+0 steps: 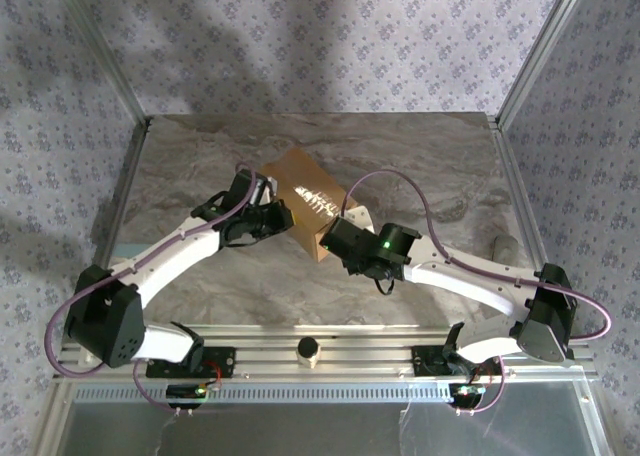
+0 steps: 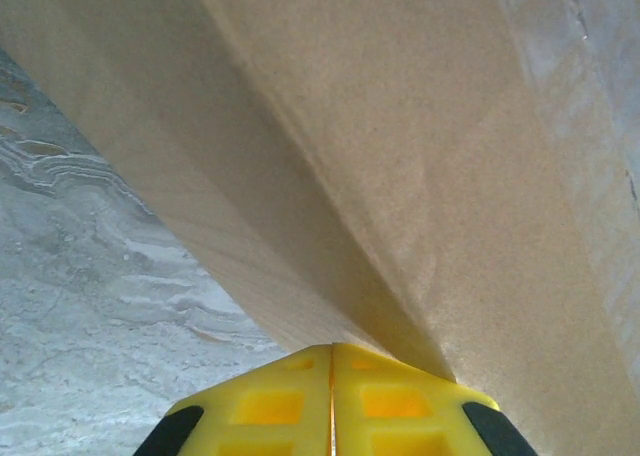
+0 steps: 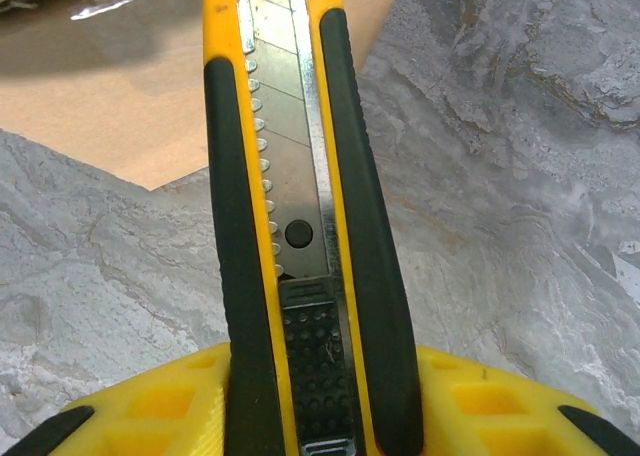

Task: Unpack the express box

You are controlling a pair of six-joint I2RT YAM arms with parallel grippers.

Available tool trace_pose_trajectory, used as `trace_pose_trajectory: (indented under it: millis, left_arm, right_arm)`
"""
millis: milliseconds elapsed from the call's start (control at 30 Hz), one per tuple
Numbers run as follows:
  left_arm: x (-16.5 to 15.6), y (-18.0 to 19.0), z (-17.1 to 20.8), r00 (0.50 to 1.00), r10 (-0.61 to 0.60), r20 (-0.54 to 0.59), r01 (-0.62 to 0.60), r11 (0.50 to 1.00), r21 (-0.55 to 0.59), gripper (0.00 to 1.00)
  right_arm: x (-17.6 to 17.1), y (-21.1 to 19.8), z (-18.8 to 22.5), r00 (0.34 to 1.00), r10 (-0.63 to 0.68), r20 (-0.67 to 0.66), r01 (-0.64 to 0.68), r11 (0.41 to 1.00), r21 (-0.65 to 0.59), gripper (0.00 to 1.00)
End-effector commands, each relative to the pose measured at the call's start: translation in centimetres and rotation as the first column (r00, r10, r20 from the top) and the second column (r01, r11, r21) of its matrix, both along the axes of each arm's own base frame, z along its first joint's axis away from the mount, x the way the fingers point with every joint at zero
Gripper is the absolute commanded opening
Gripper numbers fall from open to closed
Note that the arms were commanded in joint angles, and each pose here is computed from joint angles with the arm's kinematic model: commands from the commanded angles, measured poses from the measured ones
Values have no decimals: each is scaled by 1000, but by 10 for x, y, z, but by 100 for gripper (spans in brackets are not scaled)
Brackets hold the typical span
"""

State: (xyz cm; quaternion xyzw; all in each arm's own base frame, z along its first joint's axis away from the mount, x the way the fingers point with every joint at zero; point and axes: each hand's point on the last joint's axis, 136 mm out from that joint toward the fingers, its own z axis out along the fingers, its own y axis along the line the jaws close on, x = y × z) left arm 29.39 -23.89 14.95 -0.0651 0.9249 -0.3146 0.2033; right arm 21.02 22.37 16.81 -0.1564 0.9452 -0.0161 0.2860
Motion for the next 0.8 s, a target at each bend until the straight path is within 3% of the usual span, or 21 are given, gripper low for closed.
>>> trace_pose_trajectory:
  millis: [0,767]
  left_arm:
    - [9,-23,26,998,-20,53,25,996,-84,8]
    - [15,-58,41,997,-22,68,33,987,-158,4]
  right_arm:
    - [0,18,18,999,44,26,-45,998,47,0]
    - [-13,26,19,994,95,47,-95,995,-9,0]
